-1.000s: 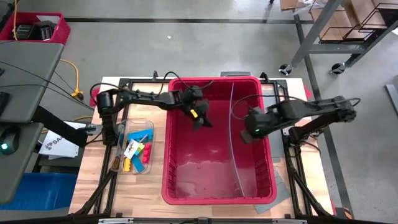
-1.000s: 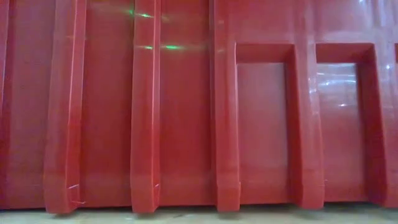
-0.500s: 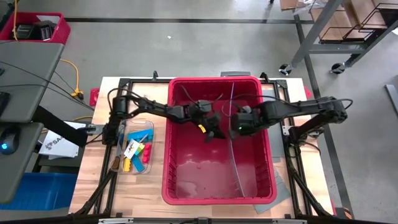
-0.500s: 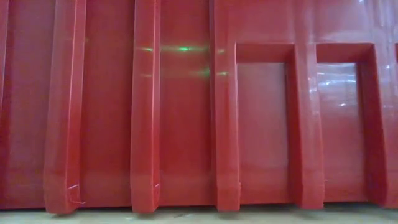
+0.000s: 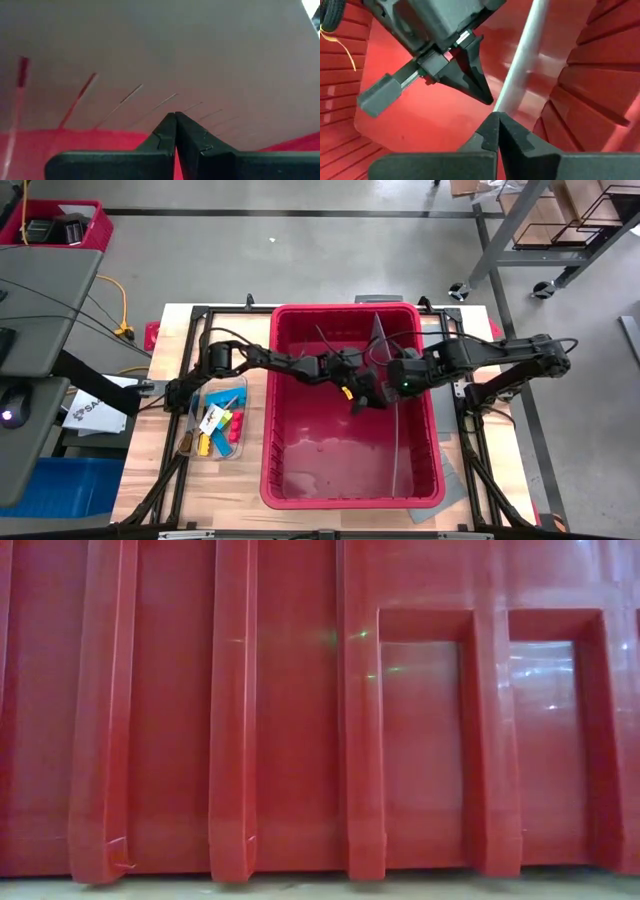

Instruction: Sort Items/Unsort Items

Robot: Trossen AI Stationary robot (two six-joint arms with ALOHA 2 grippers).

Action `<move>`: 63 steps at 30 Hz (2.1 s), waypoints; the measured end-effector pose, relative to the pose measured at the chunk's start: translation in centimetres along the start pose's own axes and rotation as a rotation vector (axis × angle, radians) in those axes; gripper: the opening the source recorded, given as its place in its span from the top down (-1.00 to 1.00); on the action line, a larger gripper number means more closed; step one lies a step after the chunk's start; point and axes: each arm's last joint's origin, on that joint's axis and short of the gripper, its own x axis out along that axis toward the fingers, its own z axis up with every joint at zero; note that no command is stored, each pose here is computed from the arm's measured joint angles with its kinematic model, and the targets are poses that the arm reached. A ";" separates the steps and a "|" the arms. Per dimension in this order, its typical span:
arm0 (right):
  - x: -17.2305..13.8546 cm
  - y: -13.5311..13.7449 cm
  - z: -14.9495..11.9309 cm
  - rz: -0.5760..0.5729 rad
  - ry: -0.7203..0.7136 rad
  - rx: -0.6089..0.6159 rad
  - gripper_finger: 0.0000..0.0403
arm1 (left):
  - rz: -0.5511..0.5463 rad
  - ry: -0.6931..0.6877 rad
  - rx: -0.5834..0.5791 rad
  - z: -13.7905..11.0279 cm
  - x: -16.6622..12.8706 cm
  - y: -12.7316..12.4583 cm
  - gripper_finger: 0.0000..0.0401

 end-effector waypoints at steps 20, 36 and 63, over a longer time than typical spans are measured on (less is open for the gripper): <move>-1.6 -2.2 -1.9 -0.076 0.221 0.027 1.00 | -0.104 0.174 -0.073 3.6 -7.9 2.4 1.00; 2.9 2.9 -7.0 -0.115 0.303 -0.077 1.00 | -0.060 0.454 -0.149 -6.0 -9.0 0.2 1.00; 4.3 5.0 -10.4 -0.052 0.339 -0.071 1.00 | -0.030 0.459 -0.188 -9.0 -7.4 -0.7 1.00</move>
